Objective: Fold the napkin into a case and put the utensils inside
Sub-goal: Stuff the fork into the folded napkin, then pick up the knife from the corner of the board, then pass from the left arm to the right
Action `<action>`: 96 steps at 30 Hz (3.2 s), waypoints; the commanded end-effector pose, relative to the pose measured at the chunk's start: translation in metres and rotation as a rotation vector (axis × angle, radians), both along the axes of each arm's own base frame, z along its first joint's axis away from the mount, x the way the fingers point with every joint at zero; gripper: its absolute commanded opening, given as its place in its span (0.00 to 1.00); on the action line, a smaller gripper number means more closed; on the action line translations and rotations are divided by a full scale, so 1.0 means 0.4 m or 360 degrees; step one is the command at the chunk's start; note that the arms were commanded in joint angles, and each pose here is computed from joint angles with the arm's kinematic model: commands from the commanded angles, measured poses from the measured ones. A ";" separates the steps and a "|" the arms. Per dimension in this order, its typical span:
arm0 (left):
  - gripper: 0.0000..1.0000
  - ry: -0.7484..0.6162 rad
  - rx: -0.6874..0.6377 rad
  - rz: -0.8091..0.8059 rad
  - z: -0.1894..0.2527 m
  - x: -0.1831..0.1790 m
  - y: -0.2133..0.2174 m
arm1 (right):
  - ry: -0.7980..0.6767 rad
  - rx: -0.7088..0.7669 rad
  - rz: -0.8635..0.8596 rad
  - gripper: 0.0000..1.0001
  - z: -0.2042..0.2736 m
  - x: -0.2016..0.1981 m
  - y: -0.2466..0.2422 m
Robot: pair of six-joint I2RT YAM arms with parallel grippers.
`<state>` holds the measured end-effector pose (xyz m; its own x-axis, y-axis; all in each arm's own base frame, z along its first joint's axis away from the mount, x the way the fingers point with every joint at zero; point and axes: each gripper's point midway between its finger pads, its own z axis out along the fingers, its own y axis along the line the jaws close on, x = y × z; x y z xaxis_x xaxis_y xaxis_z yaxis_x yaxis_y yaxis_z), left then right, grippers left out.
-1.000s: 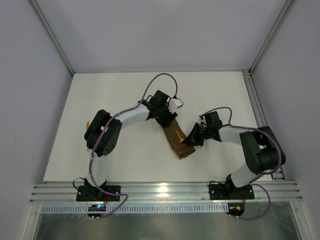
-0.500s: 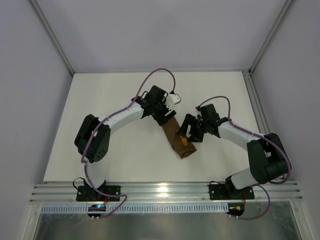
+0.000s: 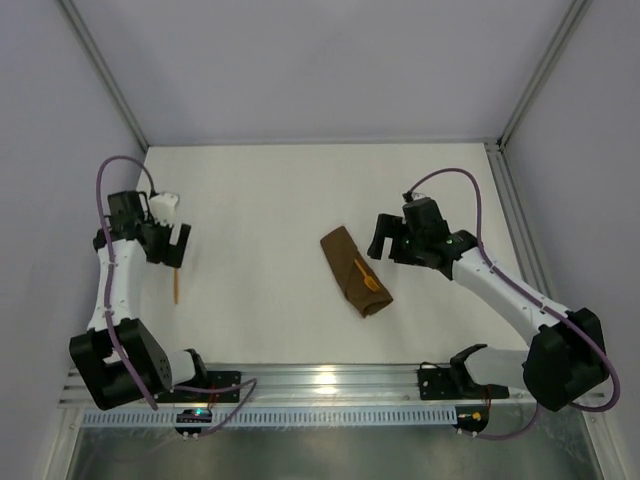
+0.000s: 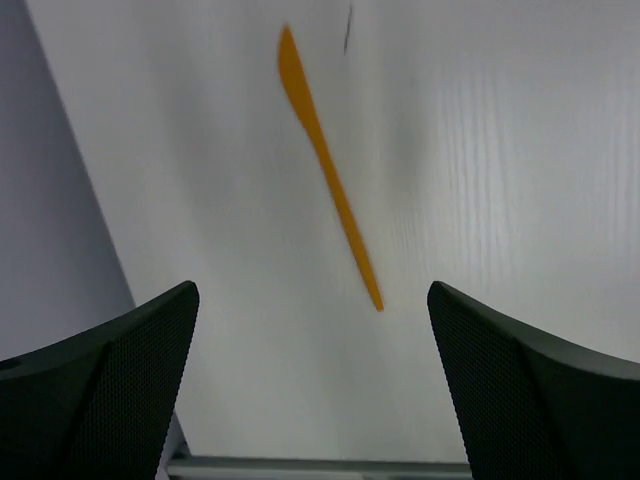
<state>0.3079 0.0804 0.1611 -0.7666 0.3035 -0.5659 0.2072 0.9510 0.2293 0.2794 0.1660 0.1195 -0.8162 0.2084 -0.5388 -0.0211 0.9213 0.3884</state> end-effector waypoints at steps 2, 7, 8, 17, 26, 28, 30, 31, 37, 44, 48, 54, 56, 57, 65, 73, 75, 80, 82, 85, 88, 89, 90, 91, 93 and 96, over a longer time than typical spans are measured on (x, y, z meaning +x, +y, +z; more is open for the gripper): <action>0.99 0.0302 -0.0146 0.0098 -0.156 -0.163 0.049 | -0.0280 -0.0352 -0.0123 0.99 0.099 0.054 -0.078; 0.99 0.0450 -0.0257 0.0195 -0.254 -0.195 0.070 | -0.0371 -0.0424 -0.0121 0.99 0.116 0.053 -0.084; 0.99 0.0471 -0.0283 0.0207 -0.275 -0.183 0.072 | -0.0387 -0.0421 -0.0124 0.99 0.118 0.055 -0.085; 0.82 0.0440 -0.0192 0.0261 -0.304 -0.086 0.082 | -0.0408 -0.0414 -0.0085 0.99 0.098 0.049 -0.082; 0.59 0.0570 -0.0136 0.0284 -0.370 -0.056 0.105 | -0.0435 -0.0392 -0.0086 0.99 0.064 0.031 -0.091; 0.52 0.0626 -0.0142 0.0258 -0.398 -0.060 0.088 | -0.0438 -0.0402 -0.0068 0.99 0.062 0.033 -0.089; 0.33 0.0649 -0.0159 0.0194 -0.412 -0.051 0.058 | -0.0448 -0.0402 -0.0067 0.99 0.063 0.038 -0.088; 0.21 0.0653 -0.0181 0.0166 -0.418 -0.046 0.046 | -0.0446 -0.0405 -0.0065 1.00 0.060 0.038 -0.088; 0.00 0.0572 -0.0297 0.0001 -0.415 -0.021 0.003 | -0.0448 -0.0408 -0.0056 0.99 0.051 0.028 -0.092; 0.00 0.0489 -0.0374 -0.0257 -0.377 -0.022 -0.059 | -0.0481 -0.0384 -0.0036 0.99 0.059 0.033 -0.084; 0.00 0.0429 -0.0376 -0.0490 -0.319 -0.027 -0.124 | -0.0514 -0.0341 0.0075 0.99 0.069 0.038 -0.053; 0.00 0.0378 -0.0217 -0.1175 -0.205 -0.081 -0.351 | -0.0993 -0.0245 0.0463 0.99 0.264 0.052 0.022; 0.00 0.0383 -0.0171 -0.1473 -0.153 -0.121 -0.438 | -0.1174 -0.0029 0.0762 0.99 0.340 0.004 0.102; 0.00 0.0385 -0.0150 -0.1554 -0.134 -0.134 -0.459 | -0.1201 0.0025 0.0872 0.99 0.350 -0.014 0.125; 0.00 0.0464 0.0204 -0.2171 -0.054 -0.267 -0.616 | -0.0575 0.0698 0.1517 0.75 0.293 -0.161 0.314; 0.00 0.0484 0.0326 -0.2437 -0.013 -0.338 -0.669 | -0.0264 0.0676 0.1829 0.73 0.173 -0.262 0.380; 0.00 0.0460 0.0332 -0.2447 -0.005 -0.337 -0.677 | -0.0199 0.0707 0.1868 0.72 0.157 -0.286 0.383; 0.00 0.0437 0.0304 -0.2490 0.002 -0.350 -0.692 | -0.0101 0.0698 0.1878 0.64 0.103 -0.313 0.412; 0.00 0.0426 0.0291 -0.2508 0.005 -0.355 -0.701 | -0.0072 0.0713 0.1866 0.55 0.100 -0.312 0.422; 0.00 0.0423 0.0284 -0.2521 0.006 -0.358 -0.706 | -0.0034 0.0729 0.1865 0.45 0.093 -0.312 0.432; 0.00 0.0417 0.0284 -0.2532 0.008 -0.361 -0.704 | -0.0027 0.0680 0.1857 0.46 0.079 -0.310 0.433; 0.00 0.0417 0.0288 -0.2530 0.007 -0.360 -0.704 | -0.0031 0.0675 0.1853 0.46 0.078 -0.308 0.433; 0.00 0.0420 0.0290 -0.2526 0.005 -0.359 -0.703 | -0.0027 0.0675 0.1851 0.42 0.077 -0.308 0.433; 0.00 0.0422 0.0294 -0.2527 0.003 -0.358 -0.703 | -0.0031 0.0681 0.1847 0.32 0.079 -0.306 0.434; 0.00 0.0429 0.0297 -0.2521 -0.001 -0.356 -0.704 | -0.0031 0.0686 0.1843 0.18 0.082 -0.306 0.437; 0.01 0.0385 0.0301 -0.2471 0.001 -0.339 -0.715 | -0.0028 0.0691 0.1818 0.03 0.089 -0.307 0.435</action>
